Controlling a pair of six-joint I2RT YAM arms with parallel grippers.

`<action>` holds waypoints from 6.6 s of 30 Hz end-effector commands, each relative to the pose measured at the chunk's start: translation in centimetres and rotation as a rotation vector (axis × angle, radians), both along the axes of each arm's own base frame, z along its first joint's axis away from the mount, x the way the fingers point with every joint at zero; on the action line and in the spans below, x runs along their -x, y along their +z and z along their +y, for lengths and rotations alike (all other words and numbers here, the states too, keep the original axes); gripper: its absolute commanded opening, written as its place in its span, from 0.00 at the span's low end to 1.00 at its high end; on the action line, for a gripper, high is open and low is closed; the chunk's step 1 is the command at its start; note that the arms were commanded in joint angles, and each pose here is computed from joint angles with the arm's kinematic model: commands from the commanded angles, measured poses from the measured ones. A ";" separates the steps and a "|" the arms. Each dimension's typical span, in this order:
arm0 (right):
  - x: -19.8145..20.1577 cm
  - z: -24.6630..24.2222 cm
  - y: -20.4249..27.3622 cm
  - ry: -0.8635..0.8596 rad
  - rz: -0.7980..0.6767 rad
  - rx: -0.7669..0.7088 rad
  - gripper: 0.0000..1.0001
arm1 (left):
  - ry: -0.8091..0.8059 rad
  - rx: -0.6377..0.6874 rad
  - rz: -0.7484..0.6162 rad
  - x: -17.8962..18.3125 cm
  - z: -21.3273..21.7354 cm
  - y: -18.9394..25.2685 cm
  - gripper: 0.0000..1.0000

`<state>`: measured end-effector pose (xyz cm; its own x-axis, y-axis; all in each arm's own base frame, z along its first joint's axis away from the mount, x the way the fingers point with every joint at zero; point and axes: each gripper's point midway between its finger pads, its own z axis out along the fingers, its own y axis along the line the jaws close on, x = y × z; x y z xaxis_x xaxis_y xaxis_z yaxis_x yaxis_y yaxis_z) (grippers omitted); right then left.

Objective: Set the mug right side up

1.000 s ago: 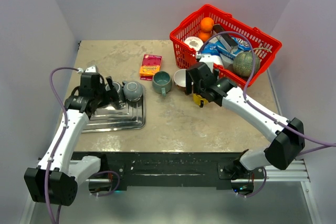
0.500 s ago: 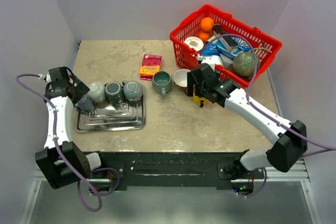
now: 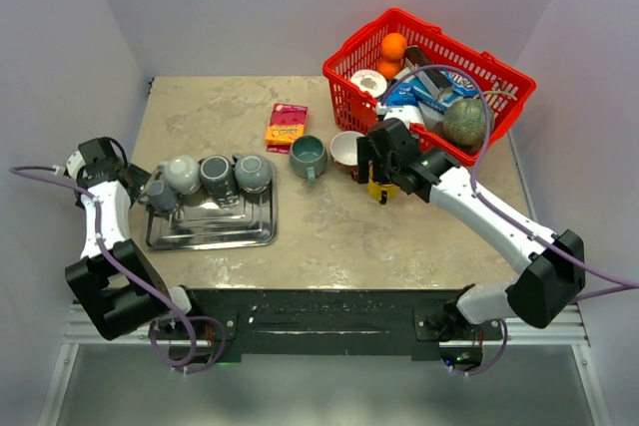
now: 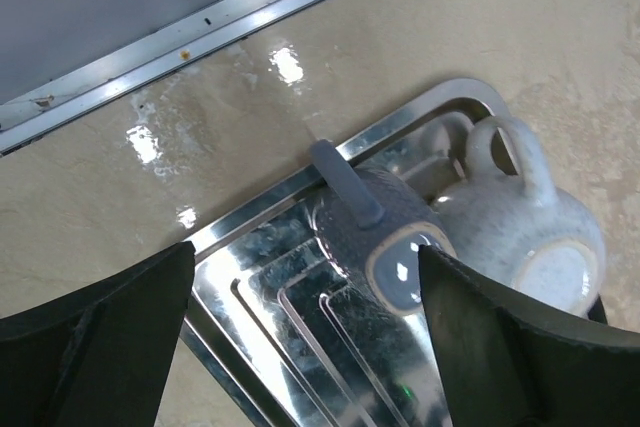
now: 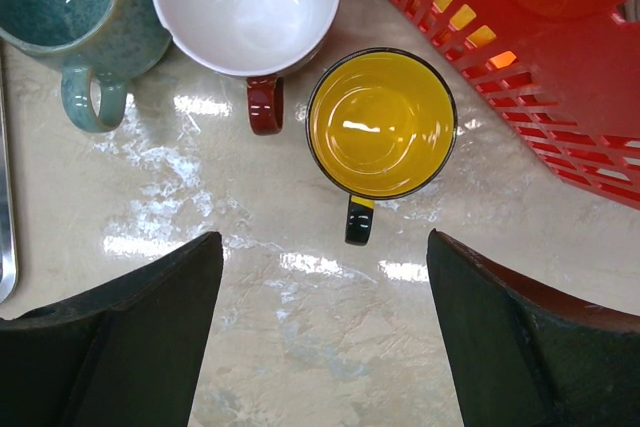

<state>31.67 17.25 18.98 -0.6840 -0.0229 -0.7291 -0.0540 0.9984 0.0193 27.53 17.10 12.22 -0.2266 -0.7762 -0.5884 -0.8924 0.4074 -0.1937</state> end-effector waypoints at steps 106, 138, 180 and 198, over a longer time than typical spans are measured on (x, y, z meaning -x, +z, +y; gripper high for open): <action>0.1 3.4 -3.1 0.076 0.080 -0.128 0.83 | -0.510 0.054 0.043 1.2 -11.1 -4.4 0.21; 2.5 9.9 2.5 0.388 0.021 -0.461 0.84 | -0.737 0.337 -0.375 1.5 -21.4 7.7 0.00; 5.9 22.9 4.5 0.460 -0.128 -0.401 0.84 | -0.679 0.628 -0.512 -1.5 -32.8 11.1 0.00; 4.9 23.6 5.0 0.286 -0.242 -0.407 0.69 | -0.602 0.673 -0.565 -2.9 -35.0 13.4 0.00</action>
<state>25.11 40.49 20.54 -0.5753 -0.0144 -0.8178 -0.4291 0.8565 0.2868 28.95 -17.06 21.16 -0.5544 -0.8020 -0.2222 -0.3774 0.4803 -0.7918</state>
